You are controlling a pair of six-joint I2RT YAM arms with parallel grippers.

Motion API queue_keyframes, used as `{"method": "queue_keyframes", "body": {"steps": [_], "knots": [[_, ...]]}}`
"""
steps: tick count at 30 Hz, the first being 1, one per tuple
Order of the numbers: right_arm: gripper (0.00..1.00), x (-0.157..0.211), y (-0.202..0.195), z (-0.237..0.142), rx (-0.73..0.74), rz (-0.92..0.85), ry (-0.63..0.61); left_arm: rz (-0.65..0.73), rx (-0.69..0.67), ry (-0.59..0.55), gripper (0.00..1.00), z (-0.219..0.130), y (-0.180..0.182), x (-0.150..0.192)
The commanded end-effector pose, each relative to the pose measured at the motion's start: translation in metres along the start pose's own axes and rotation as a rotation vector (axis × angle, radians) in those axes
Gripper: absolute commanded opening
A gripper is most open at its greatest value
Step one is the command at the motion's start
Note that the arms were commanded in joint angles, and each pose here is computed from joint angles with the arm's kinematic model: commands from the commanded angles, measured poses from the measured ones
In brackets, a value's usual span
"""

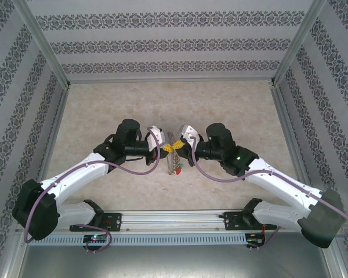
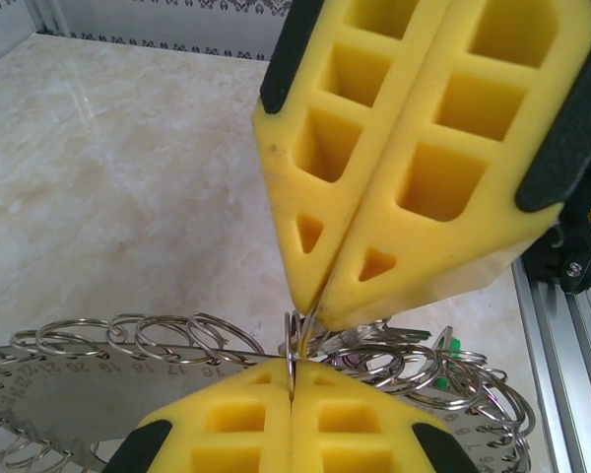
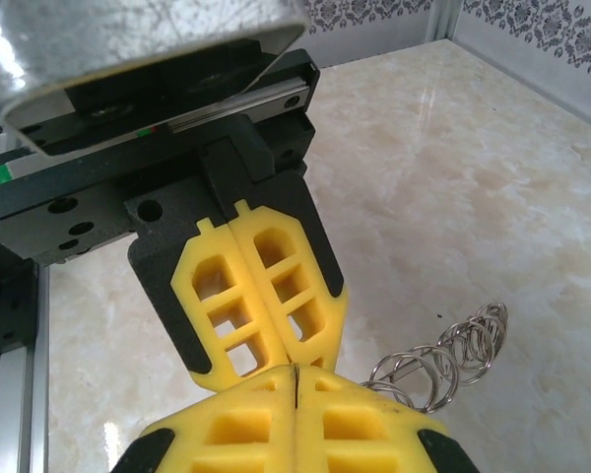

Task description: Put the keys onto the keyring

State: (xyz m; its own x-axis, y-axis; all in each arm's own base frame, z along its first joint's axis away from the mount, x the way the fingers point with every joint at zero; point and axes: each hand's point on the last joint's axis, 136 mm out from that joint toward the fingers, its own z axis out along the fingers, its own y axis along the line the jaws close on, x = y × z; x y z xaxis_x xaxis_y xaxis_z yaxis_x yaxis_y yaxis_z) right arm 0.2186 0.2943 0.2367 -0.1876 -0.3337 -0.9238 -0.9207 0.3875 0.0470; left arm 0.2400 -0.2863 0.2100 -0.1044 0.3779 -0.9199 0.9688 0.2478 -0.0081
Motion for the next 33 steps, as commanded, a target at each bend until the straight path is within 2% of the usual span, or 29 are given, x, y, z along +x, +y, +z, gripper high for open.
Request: {"method": "queue_keyframes", "body": {"steps": [1,11,33], "knots": [[0.0,-0.019,-0.007,0.0,0.047,-0.013,-0.047,0.073,0.005,-0.094,0.0,-0.005,-0.002,-0.034],[0.0,-0.003,-0.029,-0.001,0.183,-0.004,0.009,0.077,-0.002,-0.105,0.0,-0.007,-0.002,-0.036],[0.0,0.009,-0.042,-0.003,0.258,0.053,0.057,0.076,0.001,-0.107,0.0,-0.004,-0.002,-0.033]]}}
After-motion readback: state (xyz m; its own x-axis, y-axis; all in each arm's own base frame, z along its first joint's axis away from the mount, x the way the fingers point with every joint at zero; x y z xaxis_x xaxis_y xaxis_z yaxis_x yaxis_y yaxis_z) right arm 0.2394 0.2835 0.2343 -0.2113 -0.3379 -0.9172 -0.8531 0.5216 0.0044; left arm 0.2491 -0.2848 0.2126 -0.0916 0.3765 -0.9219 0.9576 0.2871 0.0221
